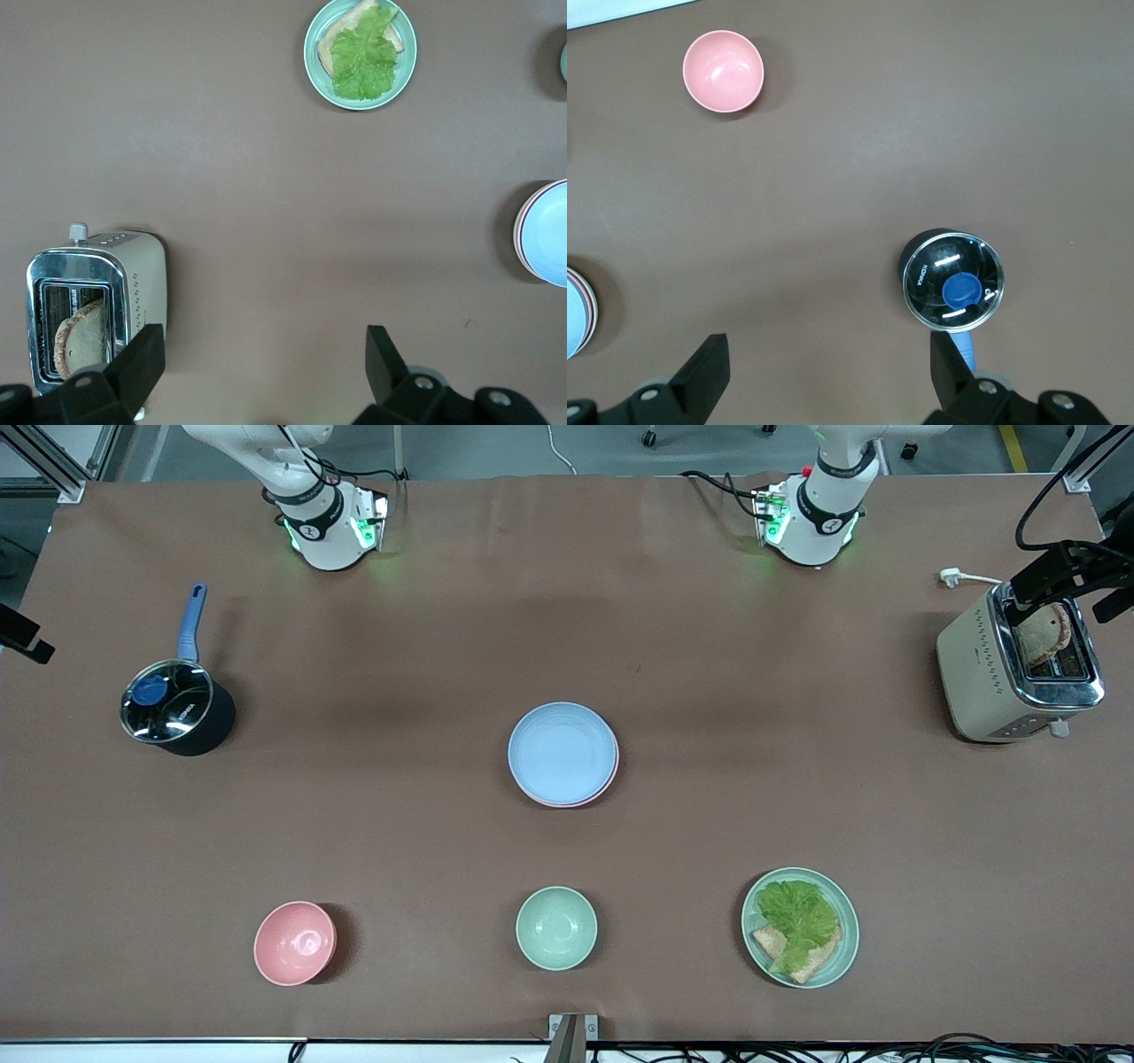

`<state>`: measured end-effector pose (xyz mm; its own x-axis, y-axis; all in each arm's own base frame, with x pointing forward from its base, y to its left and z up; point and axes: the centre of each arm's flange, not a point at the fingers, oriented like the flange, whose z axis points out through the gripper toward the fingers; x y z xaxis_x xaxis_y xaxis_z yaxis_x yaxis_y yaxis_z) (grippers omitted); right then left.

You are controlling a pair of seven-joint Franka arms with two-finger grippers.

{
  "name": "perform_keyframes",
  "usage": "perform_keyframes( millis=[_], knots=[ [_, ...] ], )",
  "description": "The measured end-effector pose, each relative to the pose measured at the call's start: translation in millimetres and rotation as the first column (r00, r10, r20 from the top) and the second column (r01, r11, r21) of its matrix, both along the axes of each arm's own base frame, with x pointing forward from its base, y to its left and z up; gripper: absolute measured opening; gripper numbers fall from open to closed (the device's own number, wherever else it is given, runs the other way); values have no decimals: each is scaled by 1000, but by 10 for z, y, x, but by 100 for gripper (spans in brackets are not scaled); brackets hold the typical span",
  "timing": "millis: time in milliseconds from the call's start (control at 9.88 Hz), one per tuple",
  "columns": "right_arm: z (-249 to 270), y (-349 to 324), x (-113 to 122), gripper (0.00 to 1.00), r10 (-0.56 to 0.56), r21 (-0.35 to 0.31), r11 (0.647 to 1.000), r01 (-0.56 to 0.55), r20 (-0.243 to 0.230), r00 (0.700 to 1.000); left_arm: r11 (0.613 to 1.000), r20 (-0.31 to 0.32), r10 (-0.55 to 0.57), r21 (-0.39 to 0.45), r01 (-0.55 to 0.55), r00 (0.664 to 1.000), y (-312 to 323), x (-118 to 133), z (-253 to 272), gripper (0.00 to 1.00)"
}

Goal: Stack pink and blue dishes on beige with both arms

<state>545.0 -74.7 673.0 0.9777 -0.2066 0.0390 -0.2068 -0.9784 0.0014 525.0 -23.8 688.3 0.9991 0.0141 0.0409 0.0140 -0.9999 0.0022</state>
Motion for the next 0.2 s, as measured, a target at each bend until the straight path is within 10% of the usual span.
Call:
perform_keyframes(
  millis=[203],
  knots=[
    [-5, 17, 8, 100, 5, 2, 1000, -5, 1, 1000, 1000, 0, 0, 0, 0, 1000, 1, 0, -1, 100]
  ],
)
